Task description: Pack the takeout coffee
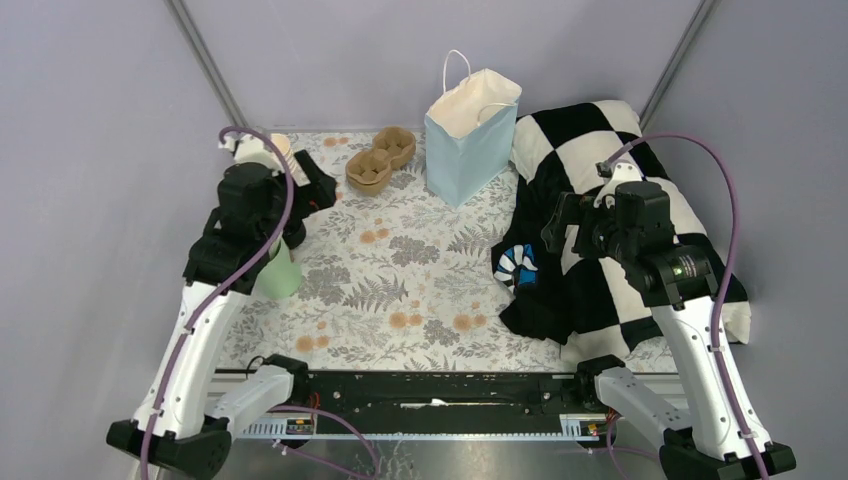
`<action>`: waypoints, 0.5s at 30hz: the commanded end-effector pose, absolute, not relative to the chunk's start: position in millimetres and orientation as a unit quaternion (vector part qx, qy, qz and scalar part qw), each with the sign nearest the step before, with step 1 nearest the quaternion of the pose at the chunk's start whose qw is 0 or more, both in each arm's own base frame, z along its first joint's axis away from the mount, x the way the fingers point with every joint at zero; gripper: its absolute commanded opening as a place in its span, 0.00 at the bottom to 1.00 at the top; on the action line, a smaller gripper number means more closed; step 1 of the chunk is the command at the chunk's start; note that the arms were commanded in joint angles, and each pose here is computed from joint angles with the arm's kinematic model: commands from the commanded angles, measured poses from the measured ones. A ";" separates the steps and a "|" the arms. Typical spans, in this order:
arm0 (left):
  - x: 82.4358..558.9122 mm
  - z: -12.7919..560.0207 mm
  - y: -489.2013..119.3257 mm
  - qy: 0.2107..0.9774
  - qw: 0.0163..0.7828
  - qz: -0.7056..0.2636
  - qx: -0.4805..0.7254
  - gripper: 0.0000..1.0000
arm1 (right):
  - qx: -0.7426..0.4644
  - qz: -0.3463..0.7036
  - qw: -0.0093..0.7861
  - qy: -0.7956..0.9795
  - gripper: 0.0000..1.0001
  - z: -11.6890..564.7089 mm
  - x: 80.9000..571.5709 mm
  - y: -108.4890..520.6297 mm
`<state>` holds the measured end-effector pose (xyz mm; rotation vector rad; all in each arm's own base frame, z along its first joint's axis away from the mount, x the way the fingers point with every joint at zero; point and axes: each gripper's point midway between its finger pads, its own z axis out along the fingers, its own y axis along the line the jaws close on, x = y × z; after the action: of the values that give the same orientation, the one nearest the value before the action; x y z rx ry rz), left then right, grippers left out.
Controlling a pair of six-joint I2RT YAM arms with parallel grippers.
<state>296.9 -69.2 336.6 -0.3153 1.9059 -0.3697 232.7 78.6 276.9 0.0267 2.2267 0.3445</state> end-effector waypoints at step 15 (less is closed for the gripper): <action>392.6 366.2 -30.7 0.795 0.569 -0.054 -0.202 0.99 | -0.031 0.186 0.394 0.900 1.00 261.6 225.5 108.1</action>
<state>361.1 -94.3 337.0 -0.2979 1.9785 -0.1606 226.9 94.2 260.7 -0.0381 2.2861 0.3957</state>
